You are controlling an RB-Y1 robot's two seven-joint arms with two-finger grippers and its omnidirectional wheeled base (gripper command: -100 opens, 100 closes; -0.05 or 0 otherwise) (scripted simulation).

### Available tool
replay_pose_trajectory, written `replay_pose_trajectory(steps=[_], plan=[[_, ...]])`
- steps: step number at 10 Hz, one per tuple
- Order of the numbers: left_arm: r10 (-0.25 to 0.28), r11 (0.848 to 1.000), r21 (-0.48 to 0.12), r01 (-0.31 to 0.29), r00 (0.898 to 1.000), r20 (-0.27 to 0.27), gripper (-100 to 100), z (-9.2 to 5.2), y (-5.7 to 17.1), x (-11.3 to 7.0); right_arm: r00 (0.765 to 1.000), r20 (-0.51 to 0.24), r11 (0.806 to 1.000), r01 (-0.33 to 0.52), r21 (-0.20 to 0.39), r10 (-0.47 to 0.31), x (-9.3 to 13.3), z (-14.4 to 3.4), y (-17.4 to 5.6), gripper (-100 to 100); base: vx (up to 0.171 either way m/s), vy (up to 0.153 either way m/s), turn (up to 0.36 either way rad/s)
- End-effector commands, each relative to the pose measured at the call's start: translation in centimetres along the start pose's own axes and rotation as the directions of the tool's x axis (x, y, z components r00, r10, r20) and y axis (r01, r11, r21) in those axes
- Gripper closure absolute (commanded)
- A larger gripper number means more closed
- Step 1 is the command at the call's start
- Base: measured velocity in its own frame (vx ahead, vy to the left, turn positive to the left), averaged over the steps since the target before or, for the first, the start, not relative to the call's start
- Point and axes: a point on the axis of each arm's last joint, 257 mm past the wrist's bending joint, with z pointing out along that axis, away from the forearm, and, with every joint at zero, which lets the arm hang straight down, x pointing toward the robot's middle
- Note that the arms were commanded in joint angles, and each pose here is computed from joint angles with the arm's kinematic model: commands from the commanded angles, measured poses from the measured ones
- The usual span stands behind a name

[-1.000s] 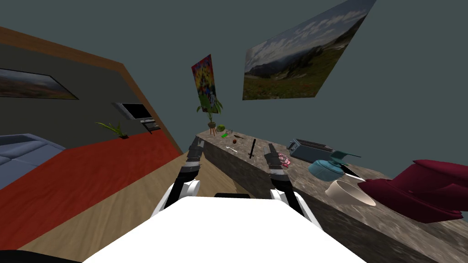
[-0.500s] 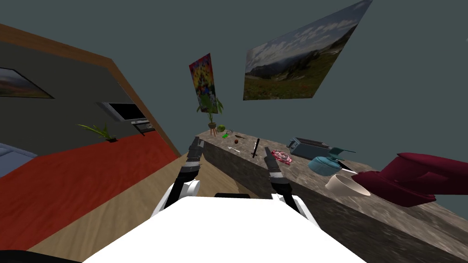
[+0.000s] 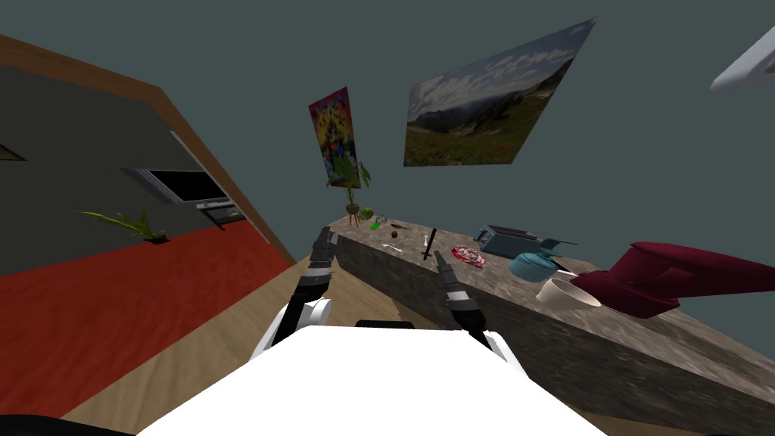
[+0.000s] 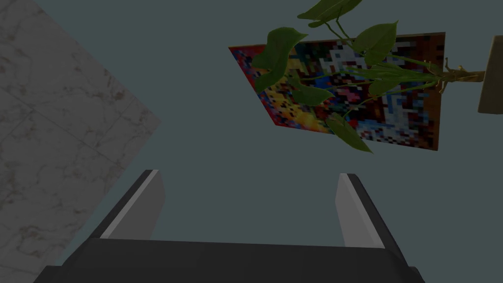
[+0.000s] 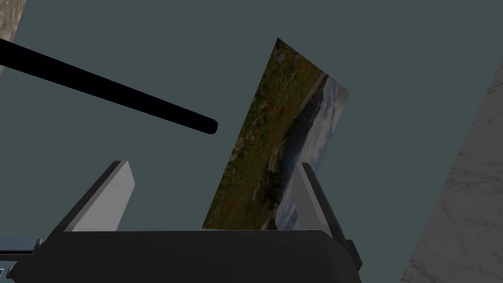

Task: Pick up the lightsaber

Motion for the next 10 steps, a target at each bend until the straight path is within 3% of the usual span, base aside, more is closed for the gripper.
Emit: replay_pose_trajectory(steps=[1,3,5,7,10], plan=[[0.0,1.0,0.0,0.0,1.0,0.0,0,0.0,0.0,0.0,0.996,-0.032,0.996,0.081,0.037,-0.08,0.6,-0.8,-1.7,-100,-0.008,0.154,-0.161],[0.0,1.0,0.0,0.0,1.0,0.0,0,0.0,0.0,0.0,0.988,-0.061,0.987,0.147,0.059,-0.143,0.9,-1.4,-2.8,-100,0.001,0.159,-0.131],[0.0,1.0,0.0,0.0,1.0,0.0,0,0.0,0.0,0.0,0.961,-0.115,0.96,0.264,0.097,-0.253,1.1,-2.6,-5.2,-100,-0.005,0.147,-0.12],[0.0,1.0,0.0,0.0,1.0,0.0,0,0.0,0.0,0.0,0.92,-0.168,0.917,0.377,0.127,-0.355,0.9,-3.7,-7.5,-100,0.011,0.199,-0.185],[0.0,1.0,0.0,0.0,1.0,0.0,0,0.0,0.0,0.0,0.84,-0.238,0.834,0.529,0.159,-0.488,-0.4,-5.3,-10.8,-100,0.047,0.198,-0.137]])
